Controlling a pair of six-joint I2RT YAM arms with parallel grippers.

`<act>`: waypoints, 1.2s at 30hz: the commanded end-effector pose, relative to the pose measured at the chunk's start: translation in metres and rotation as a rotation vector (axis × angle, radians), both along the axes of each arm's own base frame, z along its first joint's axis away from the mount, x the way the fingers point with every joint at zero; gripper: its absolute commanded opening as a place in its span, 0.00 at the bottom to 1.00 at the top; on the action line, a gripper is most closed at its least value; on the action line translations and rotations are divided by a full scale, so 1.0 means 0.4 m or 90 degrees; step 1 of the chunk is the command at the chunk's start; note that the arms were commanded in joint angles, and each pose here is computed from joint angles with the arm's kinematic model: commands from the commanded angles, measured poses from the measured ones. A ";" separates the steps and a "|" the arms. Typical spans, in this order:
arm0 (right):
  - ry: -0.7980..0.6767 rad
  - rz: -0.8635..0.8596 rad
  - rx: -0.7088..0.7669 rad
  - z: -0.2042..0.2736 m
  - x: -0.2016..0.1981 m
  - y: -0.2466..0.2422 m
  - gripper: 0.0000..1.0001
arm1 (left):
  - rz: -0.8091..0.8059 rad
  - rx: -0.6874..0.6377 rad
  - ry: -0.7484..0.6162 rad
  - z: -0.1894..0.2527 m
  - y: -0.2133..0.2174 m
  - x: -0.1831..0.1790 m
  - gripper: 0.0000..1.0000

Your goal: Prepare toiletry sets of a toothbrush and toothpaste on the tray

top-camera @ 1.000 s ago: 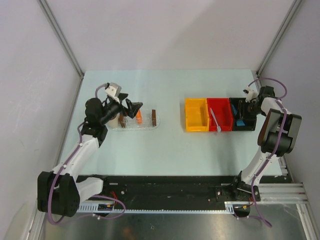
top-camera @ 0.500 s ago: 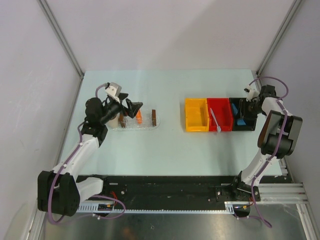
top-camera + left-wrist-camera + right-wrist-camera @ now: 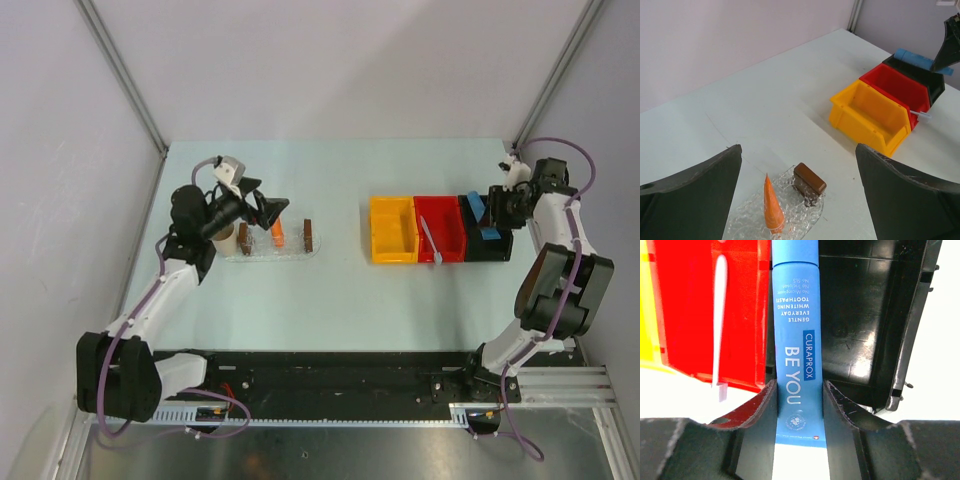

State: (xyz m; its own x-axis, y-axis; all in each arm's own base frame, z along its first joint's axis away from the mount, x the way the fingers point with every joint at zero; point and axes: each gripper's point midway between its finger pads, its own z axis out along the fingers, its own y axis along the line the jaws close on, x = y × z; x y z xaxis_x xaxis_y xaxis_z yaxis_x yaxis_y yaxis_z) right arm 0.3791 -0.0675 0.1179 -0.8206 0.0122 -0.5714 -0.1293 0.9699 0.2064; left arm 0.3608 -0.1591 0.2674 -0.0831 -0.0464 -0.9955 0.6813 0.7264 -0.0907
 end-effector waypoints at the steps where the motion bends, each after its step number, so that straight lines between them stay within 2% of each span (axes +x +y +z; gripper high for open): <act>1: -0.081 0.031 -0.003 0.146 0.011 0.019 0.15 | -0.043 0.022 -0.073 0.084 -0.019 0.001 1.00; 6: -0.092 0.104 0.008 0.223 -0.009 0.109 0.15 | -0.062 0.078 -0.098 0.092 -0.062 -0.003 1.00; 13: -0.092 0.253 0.032 0.290 -0.046 0.333 0.14 | -0.096 0.255 -0.248 0.120 -0.185 -0.054 1.00; 15: -0.091 0.273 0.042 0.300 -0.052 0.367 0.14 | -0.099 0.290 -0.255 0.111 -0.201 -0.057 1.00; 20: -0.076 0.387 0.060 0.317 -0.100 0.526 0.14 | -0.120 0.373 -0.343 0.124 -0.270 -0.090 1.00; 24: -0.063 0.442 0.069 0.317 -0.129 0.601 0.14 | -0.125 0.438 -0.401 0.125 -0.314 -0.106 1.00; 36: -0.054 0.544 0.078 0.336 -0.184 0.735 0.14 | -0.151 0.550 -0.461 0.076 -0.395 -0.141 1.00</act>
State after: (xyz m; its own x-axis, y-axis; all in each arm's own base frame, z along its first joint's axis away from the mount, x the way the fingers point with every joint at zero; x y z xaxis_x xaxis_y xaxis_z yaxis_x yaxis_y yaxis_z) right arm 0.3055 0.2121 0.2319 -0.5726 -0.5280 -0.6272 -0.7947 0.5454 0.2664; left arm 0.3009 -0.3112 0.2772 0.5506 0.5903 -0.5903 0.5855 0.2309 0.7771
